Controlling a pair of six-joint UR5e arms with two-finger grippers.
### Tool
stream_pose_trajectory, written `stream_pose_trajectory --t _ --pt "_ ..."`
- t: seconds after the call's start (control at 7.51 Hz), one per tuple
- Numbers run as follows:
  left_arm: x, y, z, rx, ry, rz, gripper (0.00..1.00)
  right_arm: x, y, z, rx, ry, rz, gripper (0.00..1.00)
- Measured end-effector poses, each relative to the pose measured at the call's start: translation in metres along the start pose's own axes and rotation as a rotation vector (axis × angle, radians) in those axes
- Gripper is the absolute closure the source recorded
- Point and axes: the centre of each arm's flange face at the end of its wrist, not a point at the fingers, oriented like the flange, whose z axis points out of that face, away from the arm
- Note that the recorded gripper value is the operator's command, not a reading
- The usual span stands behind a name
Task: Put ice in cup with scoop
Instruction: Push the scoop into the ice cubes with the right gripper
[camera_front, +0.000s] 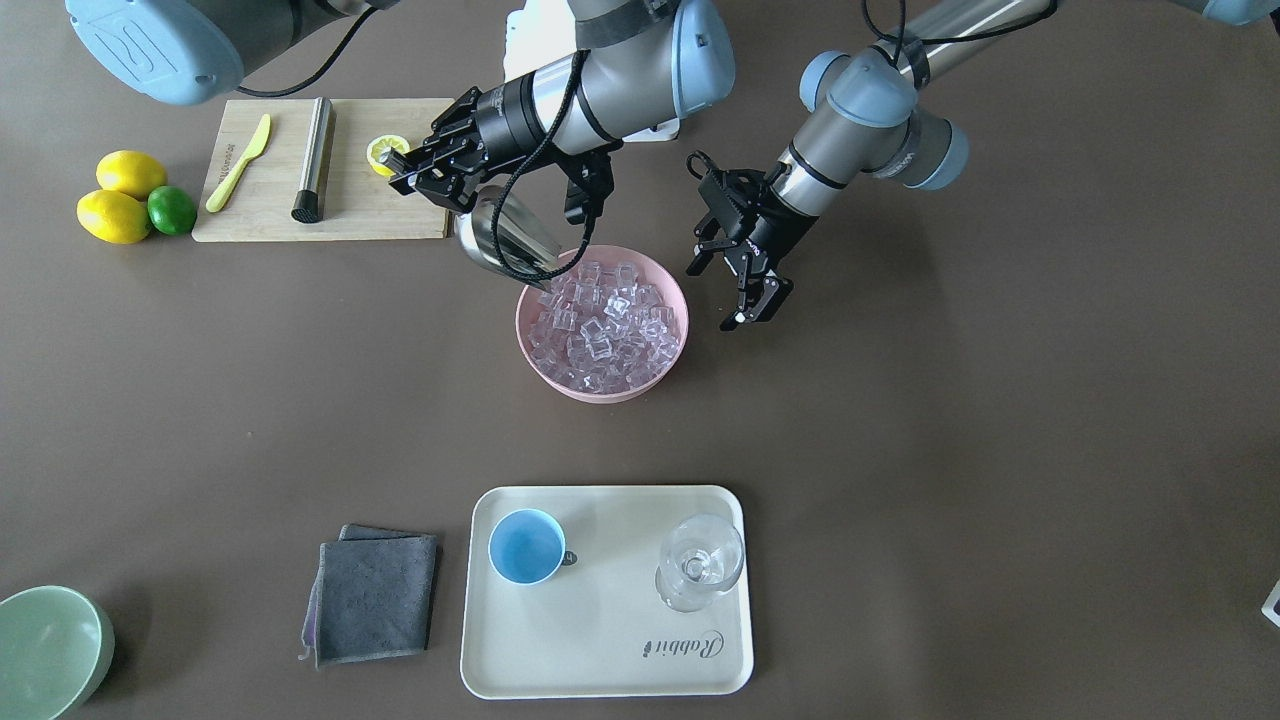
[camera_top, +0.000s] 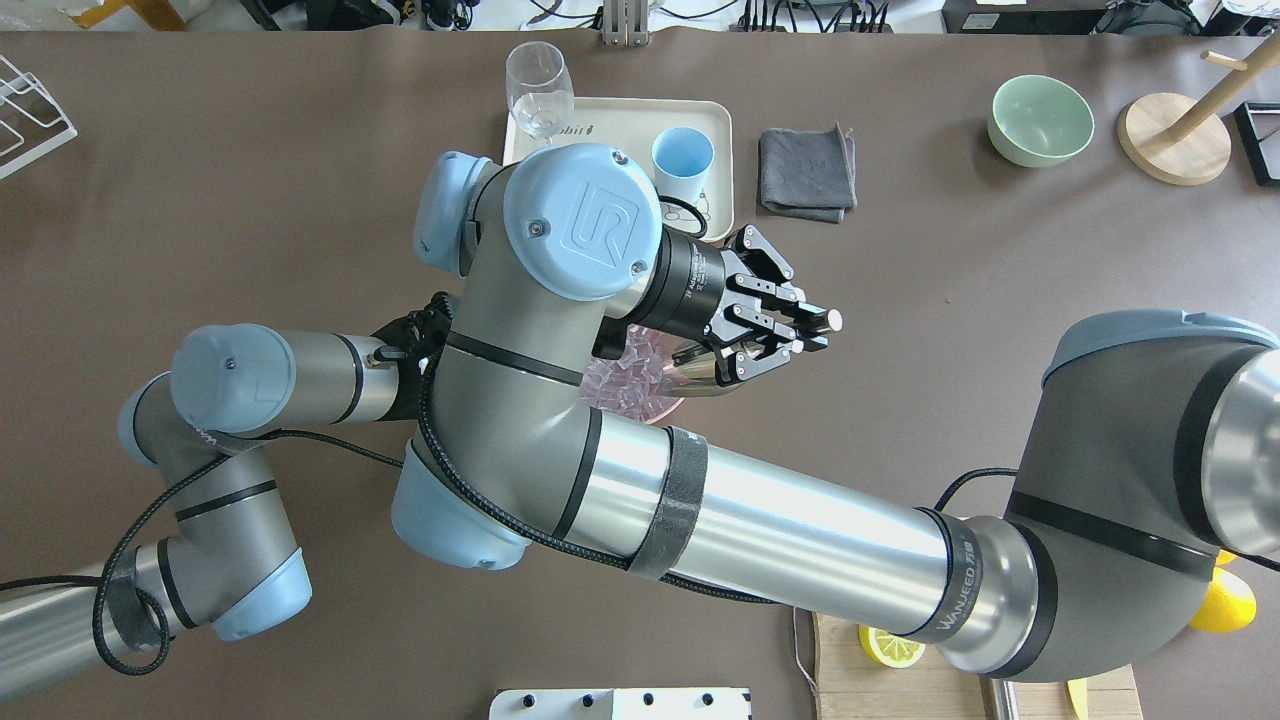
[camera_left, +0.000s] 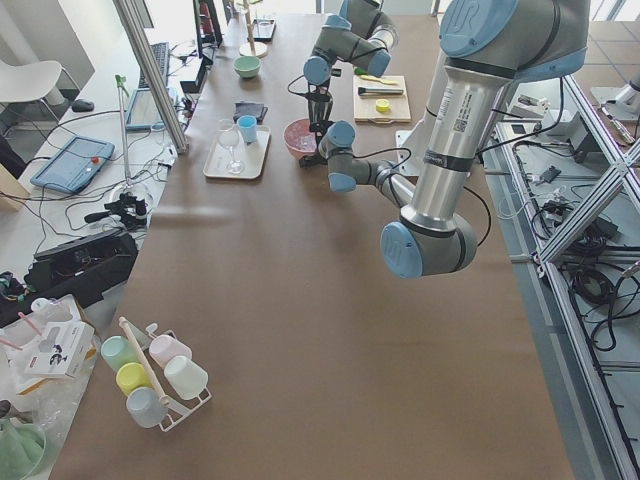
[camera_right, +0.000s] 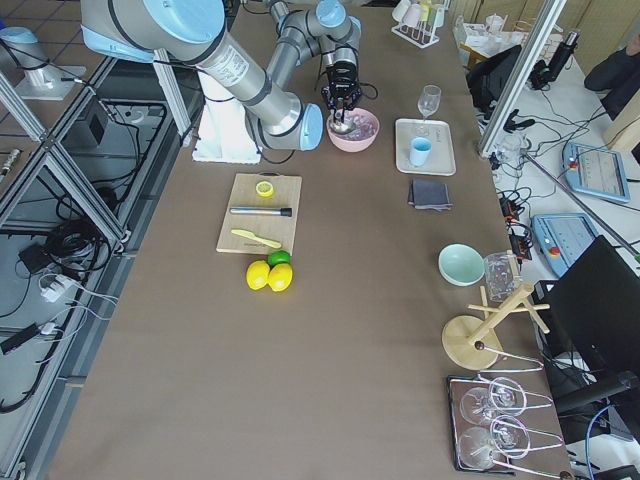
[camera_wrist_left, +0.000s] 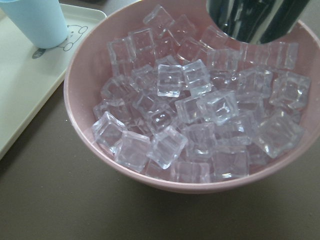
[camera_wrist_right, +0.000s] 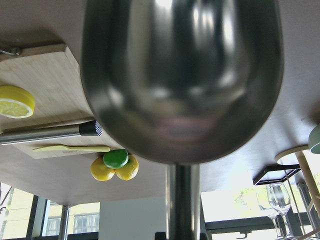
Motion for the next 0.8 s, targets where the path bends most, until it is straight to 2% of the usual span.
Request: stream_pose_trajectory --t 0.8 --pt "-0.014 0.000 -0.008 -0.008 0.034 -0.009 0.02 0.009 -0.021 -0.003 -0.071 -0.011 -0.005 1.00"
